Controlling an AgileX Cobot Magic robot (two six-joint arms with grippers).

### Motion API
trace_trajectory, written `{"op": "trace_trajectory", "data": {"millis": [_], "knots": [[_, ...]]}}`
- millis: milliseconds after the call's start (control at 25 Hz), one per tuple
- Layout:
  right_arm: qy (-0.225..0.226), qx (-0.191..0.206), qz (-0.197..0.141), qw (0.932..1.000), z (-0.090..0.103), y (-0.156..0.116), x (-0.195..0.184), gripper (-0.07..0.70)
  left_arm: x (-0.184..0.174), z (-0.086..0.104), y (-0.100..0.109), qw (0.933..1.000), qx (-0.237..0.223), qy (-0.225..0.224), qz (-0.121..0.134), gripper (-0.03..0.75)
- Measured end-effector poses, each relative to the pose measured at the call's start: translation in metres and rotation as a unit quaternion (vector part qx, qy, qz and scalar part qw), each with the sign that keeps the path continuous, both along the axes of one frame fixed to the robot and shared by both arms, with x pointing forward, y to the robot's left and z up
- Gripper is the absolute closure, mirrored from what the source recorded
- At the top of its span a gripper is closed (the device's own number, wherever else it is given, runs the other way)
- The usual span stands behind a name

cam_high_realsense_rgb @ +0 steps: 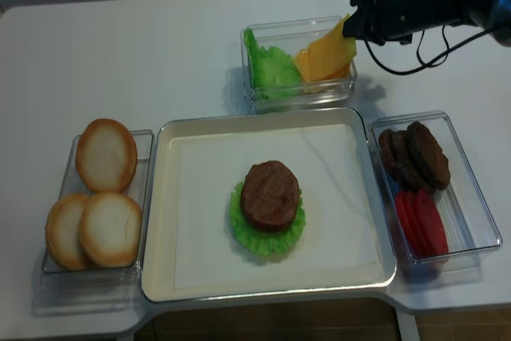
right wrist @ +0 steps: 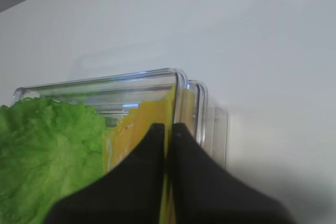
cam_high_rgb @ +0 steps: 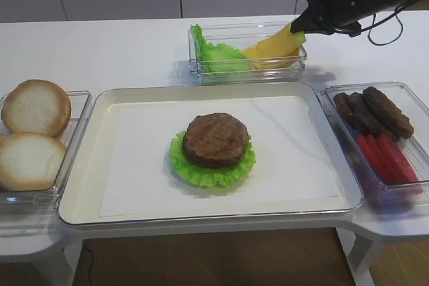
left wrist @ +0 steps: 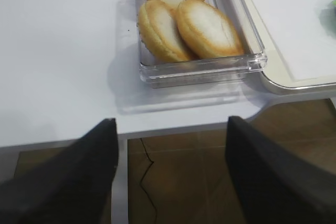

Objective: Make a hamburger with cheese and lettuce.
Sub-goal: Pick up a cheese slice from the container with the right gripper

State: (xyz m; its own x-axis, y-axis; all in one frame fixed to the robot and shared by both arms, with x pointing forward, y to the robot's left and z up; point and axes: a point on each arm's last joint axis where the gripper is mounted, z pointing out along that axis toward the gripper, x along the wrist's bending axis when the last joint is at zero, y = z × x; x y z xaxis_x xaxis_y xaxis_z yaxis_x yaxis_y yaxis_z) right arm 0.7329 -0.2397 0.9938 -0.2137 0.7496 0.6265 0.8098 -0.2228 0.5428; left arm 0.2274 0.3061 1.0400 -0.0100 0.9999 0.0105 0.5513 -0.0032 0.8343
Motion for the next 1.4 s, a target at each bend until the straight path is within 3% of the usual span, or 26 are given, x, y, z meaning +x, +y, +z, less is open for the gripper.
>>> {"op": "trace_trajectory", "data": {"millis": [880, 1400], "knots": [[-0.012, -0.015, 0.009, 0.9998, 0.006, -0.001, -0.002, 0.631, 0.000, 0.000, 0.000, 1.0000, 0.000, 0.000, 0.000, 0.246], [-0.045, -0.017, 0.022, 0.9986, 0.044, 0.000, -0.014, 0.632, 0.000, 0.000, 0.000, 1.0000, 0.000, 0.000, 0.000, 0.246]]}}
